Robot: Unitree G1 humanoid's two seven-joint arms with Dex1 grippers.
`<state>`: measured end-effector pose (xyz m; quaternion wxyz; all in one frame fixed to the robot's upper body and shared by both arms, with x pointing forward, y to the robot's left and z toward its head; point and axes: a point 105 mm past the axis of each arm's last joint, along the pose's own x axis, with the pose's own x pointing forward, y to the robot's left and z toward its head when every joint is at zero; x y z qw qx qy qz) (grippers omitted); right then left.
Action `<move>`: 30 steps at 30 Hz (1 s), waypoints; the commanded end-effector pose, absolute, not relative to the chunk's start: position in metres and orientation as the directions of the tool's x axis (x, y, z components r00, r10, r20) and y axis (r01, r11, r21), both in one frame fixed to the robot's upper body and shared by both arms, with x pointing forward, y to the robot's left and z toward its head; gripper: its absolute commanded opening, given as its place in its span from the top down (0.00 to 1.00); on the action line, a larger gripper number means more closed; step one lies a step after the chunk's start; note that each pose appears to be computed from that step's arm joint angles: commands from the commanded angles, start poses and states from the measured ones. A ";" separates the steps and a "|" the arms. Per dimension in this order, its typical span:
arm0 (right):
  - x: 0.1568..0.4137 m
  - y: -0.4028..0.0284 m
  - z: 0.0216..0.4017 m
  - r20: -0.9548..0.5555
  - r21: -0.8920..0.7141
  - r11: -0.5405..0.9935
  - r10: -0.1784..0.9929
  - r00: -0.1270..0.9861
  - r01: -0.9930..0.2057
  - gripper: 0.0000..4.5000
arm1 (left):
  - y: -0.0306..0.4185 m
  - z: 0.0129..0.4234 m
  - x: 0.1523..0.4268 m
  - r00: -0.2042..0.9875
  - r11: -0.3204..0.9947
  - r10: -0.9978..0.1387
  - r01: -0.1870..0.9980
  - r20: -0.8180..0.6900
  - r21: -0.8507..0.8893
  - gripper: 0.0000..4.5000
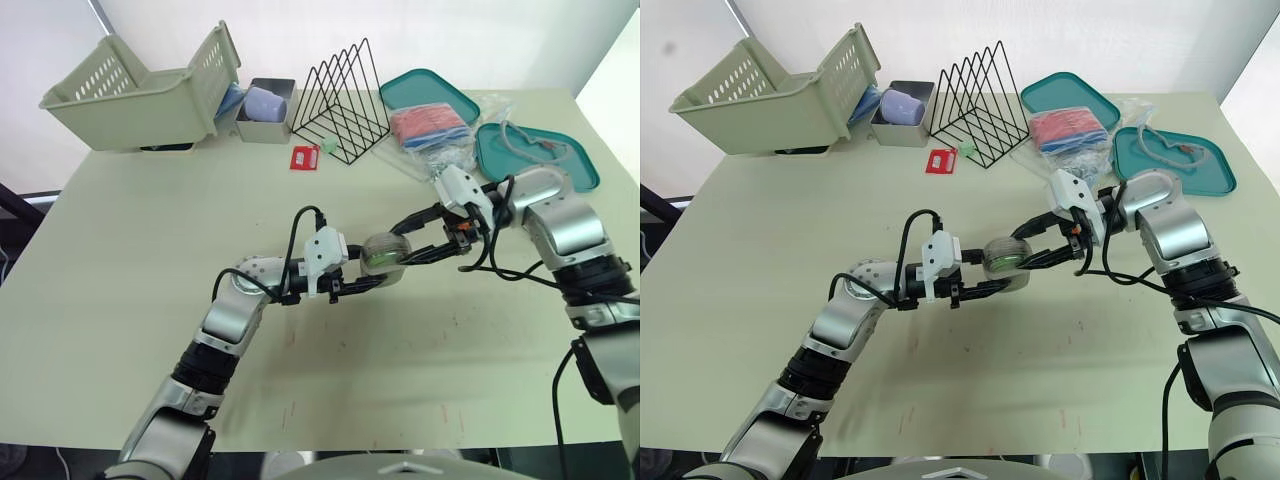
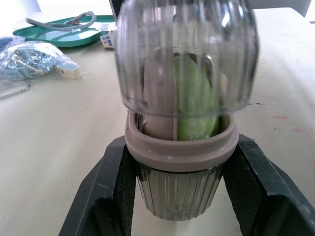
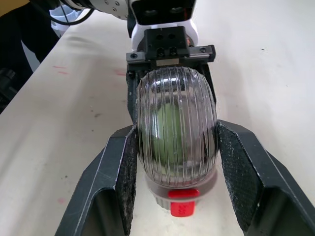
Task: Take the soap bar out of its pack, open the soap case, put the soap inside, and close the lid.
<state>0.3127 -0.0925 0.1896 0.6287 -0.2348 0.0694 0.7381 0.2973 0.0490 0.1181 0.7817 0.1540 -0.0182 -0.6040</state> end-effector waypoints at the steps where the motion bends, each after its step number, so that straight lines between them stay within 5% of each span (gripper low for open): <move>1: 0.312 -0.094 0.199 -0.457 -0.247 -0.224 0.885 -0.090 -0.943 0.59 | 0.047 0.131 0.295 0.261 0.217 -0.958 0.931 -0.120 0.295 0.56; 30: 0.319 -0.088 0.178 -0.552 -0.256 -0.258 0.830 -0.078 -0.932 0.59 | 0.044 0.132 0.294 0.269 0.228 -0.957 0.927 -0.108 0.297 0.56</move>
